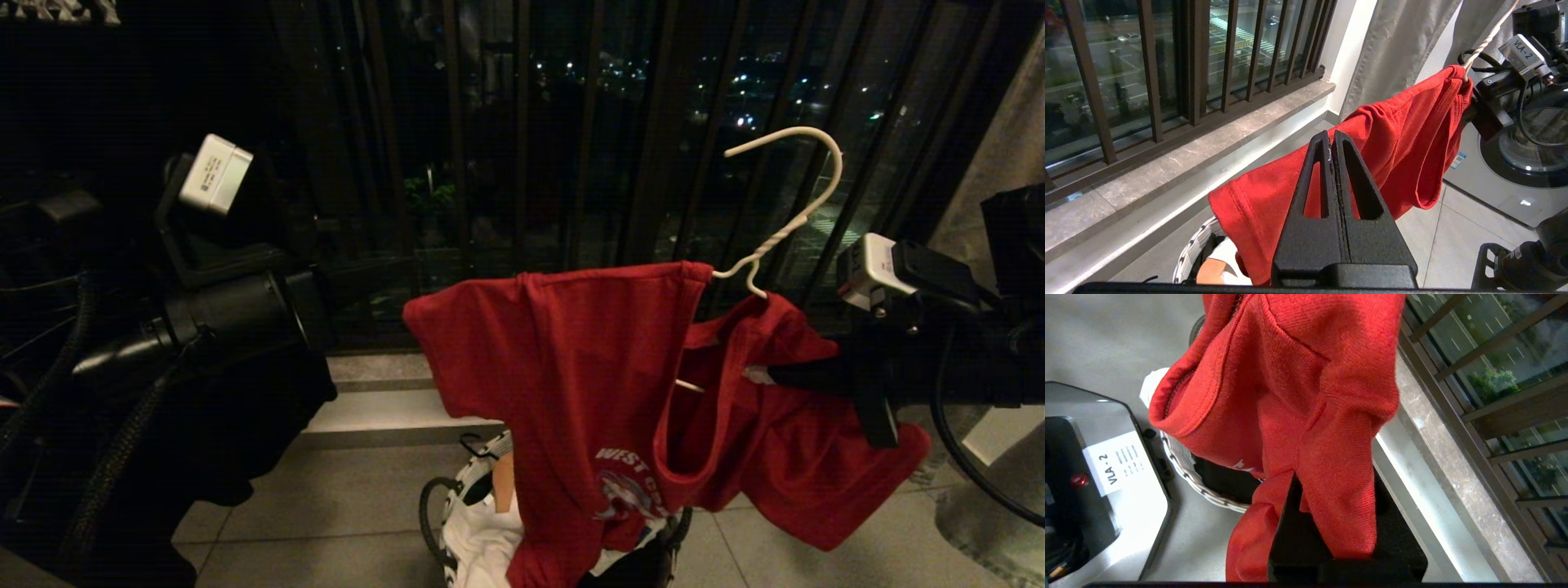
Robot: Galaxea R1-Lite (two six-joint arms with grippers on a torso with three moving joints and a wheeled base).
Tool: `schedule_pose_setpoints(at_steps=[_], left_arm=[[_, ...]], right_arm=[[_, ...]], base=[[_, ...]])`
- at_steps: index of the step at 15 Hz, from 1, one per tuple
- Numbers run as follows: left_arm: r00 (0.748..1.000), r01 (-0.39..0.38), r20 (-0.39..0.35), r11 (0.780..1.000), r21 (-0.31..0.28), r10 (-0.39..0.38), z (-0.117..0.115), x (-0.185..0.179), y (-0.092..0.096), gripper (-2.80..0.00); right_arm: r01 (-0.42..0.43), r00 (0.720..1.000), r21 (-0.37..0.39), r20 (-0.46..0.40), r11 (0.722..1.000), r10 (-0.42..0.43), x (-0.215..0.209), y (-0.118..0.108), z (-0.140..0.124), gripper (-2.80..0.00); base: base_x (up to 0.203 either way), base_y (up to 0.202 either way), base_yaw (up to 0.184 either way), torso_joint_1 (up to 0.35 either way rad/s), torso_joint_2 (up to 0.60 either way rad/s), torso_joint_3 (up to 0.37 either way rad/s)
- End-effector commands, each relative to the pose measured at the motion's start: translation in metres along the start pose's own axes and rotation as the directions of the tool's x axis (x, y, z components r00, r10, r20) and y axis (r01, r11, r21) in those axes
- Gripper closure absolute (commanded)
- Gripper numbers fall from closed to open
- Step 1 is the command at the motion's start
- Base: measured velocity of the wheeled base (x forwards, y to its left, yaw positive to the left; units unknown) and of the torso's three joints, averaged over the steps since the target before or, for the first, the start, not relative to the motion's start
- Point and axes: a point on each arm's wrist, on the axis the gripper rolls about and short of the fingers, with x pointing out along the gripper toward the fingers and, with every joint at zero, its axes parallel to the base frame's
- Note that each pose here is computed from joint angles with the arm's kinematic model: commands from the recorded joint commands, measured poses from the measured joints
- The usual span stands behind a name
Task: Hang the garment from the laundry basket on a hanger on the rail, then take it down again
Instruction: Hang the clothes rack on the clothesline
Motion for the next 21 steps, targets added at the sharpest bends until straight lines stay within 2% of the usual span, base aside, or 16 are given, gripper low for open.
schedule_pose_setpoints(at_steps=[1,16,21], left_arm=[[1.000,0.003,0.001,1.000,-0.001,-0.003,-0.0001,0.0008,0.0006,0.00],[1.000,0.003,0.005,1.000,0.001,-0.003,0.0014,0.0002,0.0003,0.00],[1.000,0.024,0.016,1.000,0.012,-0.024,0.0067,-0.0010,-0.0068,0.00]], right_arm=[[-0.008,1.000,-0.004,0.003,1.000,0.008,0.0009,0.0007,0.0003,0.00],[0.019,0.999,0.011,0.030,1.000,-0.020,-0.0007,-0.0026,0.0047,0.00],[0.023,0.999,0.036,0.039,0.999,-0.025,-0.0008,-0.0033,0.0063,0.00]], base=[[0.000,0.000,0.000,0.000,0.00,0.000],[0.000,0.000,0.000,0.000,0.00,0.000],[0.000,0.000,0.000,0.000,0.00,0.000]])
